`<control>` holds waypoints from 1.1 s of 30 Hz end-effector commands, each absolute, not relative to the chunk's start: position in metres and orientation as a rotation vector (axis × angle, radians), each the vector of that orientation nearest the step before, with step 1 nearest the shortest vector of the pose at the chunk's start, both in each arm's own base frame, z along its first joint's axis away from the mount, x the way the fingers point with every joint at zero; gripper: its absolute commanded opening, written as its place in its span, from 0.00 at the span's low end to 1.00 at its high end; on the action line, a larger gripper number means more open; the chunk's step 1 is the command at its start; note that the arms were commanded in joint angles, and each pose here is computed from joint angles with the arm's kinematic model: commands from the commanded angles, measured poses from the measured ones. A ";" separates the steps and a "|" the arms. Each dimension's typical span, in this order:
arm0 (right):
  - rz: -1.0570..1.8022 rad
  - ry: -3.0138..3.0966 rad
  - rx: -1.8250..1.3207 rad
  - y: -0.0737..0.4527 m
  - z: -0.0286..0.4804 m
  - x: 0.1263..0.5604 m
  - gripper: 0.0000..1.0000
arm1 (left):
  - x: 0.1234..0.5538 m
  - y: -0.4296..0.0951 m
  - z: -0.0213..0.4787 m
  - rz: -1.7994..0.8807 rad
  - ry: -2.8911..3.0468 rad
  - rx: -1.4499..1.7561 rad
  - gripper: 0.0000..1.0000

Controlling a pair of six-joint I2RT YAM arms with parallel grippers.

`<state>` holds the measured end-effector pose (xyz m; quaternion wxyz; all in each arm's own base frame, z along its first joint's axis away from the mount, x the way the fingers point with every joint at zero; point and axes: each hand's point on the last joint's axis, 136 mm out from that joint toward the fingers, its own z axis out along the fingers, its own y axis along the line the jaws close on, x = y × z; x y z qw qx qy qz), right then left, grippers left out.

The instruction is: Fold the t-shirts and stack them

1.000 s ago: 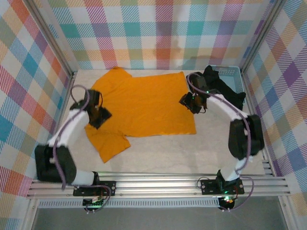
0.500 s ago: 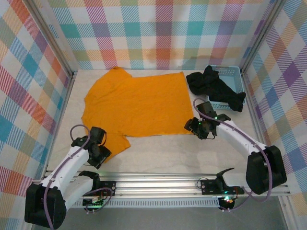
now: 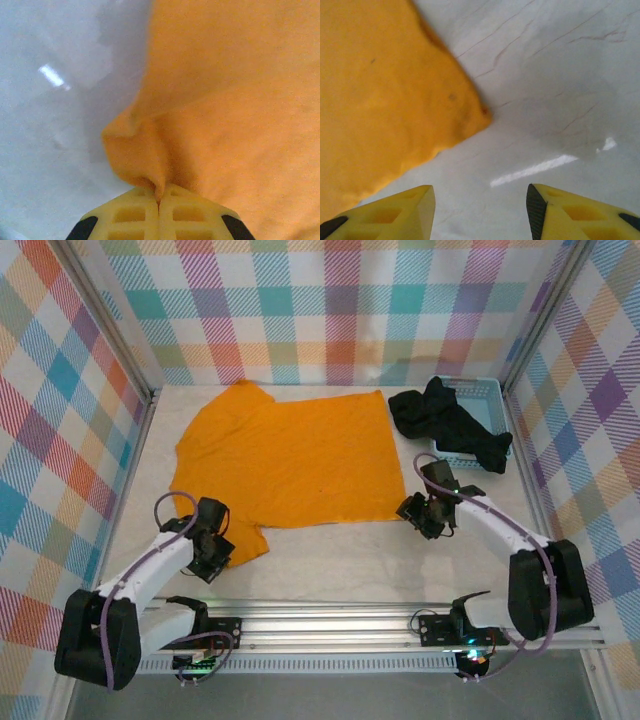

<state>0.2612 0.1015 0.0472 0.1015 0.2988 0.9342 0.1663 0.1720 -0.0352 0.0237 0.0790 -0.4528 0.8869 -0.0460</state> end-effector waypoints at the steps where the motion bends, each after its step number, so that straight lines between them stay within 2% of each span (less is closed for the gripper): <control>1: 0.525 2.754 0.923 0.104 0.034 0.272 0.47 | 0.190 -0.034 0.041 -0.185 2.568 -1.273 0.00; 6: 0.539 2.766 0.962 0.109 0.021 0.279 0.37 | 0.184 -0.034 0.044 -0.188 2.582 -1.251 0.00; 12: 0.526 2.728 0.938 0.107 0.024 0.292 0.32 | 0.187 -0.031 0.054 -0.169 2.568 -1.223 0.00; 18: 0.521 2.719 0.876 0.109 0.037 0.304 0.32 | 0.191 -0.031 0.060 -0.169 2.568 -1.204 0.00; 28: 0.448 2.795 0.924 0.104 0.019 0.290 0.33 | 0.194 -0.033 0.067 -0.200 2.556 -1.196 0.00; 33: 0.436 2.795 0.932 0.103 0.015 0.289 0.38 | 0.195 -0.033 0.070 -0.199 2.554 -1.182 0.00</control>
